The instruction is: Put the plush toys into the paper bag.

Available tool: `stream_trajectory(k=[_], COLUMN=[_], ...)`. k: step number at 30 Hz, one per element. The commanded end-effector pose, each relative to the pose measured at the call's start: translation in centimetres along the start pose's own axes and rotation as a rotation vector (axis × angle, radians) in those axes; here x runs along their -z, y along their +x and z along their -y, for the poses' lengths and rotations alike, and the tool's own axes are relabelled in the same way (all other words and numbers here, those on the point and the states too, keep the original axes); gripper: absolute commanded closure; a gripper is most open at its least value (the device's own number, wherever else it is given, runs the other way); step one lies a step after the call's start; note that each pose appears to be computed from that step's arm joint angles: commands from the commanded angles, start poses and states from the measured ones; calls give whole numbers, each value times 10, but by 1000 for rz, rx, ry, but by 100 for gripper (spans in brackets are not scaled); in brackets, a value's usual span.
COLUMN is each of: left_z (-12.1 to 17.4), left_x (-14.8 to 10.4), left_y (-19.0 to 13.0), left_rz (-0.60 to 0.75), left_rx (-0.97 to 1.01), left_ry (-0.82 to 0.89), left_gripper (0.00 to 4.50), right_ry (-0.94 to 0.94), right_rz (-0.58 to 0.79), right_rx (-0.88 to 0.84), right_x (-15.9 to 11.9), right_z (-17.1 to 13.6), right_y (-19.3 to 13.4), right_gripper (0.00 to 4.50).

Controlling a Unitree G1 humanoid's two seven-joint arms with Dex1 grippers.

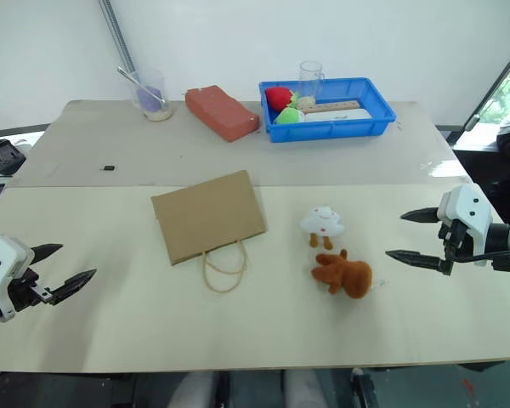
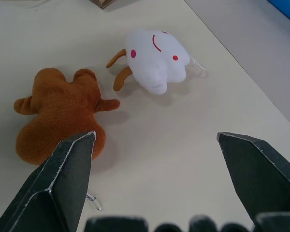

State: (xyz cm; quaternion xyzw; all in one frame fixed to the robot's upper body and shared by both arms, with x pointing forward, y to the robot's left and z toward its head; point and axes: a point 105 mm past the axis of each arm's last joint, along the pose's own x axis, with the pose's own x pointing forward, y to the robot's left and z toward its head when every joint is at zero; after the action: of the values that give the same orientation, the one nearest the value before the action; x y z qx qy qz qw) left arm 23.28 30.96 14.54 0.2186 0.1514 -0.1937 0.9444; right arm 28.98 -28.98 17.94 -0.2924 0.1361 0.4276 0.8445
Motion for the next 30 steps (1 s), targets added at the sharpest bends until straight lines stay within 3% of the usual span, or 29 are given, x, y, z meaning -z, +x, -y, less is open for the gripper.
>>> stream_trajectory(k=[1, 21, 23, 30], left_z=[-5, -9, -7, 48], left_x=[-6, -17, -28, -61], left_y=[-6, -13, -12, 12], left_rz=[30, 112, 166, 203], left_rx=[-25, 6, 40, 389], left_ry=[14, 48, 19, 173], left_gripper=[9, 9, 9, 9], right_ry=[-47, -60, -62, -69], right_rz=[26, 48, 49, 67], right_rx=[17, 29, 33, 37], right_x=[-11, -17, -17, -22], right_z=[4, 4, 5, 3], right_y=[-1, 3, 3, 5], right_gripper=[0, 0, 0, 0])
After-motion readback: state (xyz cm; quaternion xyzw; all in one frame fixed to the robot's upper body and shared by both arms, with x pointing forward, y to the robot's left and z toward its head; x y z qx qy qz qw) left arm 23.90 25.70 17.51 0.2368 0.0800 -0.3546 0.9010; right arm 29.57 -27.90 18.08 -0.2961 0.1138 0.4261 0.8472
